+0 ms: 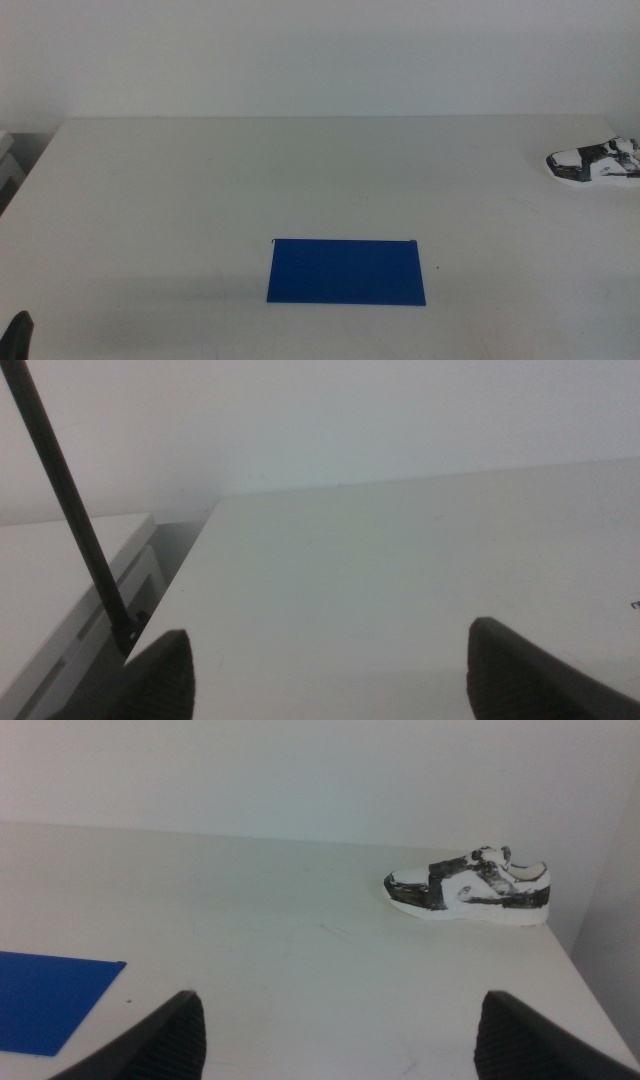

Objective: Use one arm to grab the shoe from the table and place it on the mat.

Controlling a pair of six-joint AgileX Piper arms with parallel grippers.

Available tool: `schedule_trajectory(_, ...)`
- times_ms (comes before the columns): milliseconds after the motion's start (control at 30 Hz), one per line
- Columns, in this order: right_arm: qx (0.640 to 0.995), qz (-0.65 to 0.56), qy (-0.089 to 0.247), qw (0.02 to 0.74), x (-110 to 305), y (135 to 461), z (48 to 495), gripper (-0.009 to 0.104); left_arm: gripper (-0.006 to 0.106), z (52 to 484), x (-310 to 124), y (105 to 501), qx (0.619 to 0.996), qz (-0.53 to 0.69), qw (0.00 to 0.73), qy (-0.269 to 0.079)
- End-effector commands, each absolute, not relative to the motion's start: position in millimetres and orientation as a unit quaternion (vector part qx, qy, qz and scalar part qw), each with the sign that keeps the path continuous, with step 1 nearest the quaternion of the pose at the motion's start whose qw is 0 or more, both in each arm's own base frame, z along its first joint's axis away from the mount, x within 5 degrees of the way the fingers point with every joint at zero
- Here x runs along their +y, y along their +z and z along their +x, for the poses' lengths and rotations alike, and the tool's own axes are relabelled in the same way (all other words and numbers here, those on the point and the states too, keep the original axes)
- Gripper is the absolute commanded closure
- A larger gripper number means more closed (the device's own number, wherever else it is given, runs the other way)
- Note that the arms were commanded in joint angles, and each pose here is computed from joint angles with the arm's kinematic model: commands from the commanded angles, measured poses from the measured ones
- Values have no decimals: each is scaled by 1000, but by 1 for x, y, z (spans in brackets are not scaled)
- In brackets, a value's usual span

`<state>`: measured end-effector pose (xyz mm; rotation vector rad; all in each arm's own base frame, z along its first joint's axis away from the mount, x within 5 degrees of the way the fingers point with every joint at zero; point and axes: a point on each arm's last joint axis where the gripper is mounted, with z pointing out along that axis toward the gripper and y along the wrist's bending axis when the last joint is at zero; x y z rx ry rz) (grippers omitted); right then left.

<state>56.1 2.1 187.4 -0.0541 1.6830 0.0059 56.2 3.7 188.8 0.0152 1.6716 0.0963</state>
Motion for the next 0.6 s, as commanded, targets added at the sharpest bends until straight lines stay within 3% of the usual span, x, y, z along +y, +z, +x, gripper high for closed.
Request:
schedule_trajectory(0,708,-21,1,705,2,202,54,4,7,55,2,196,707,7,707,35)
schedule_trajectory(233,713,-7,21,701,3,230,55,4,7,55,2,196,707,7,707,35)
schedule_trajectory(567,749,-20,5,662,3,274,76,4,7,55,2,196,707,7,707,35)
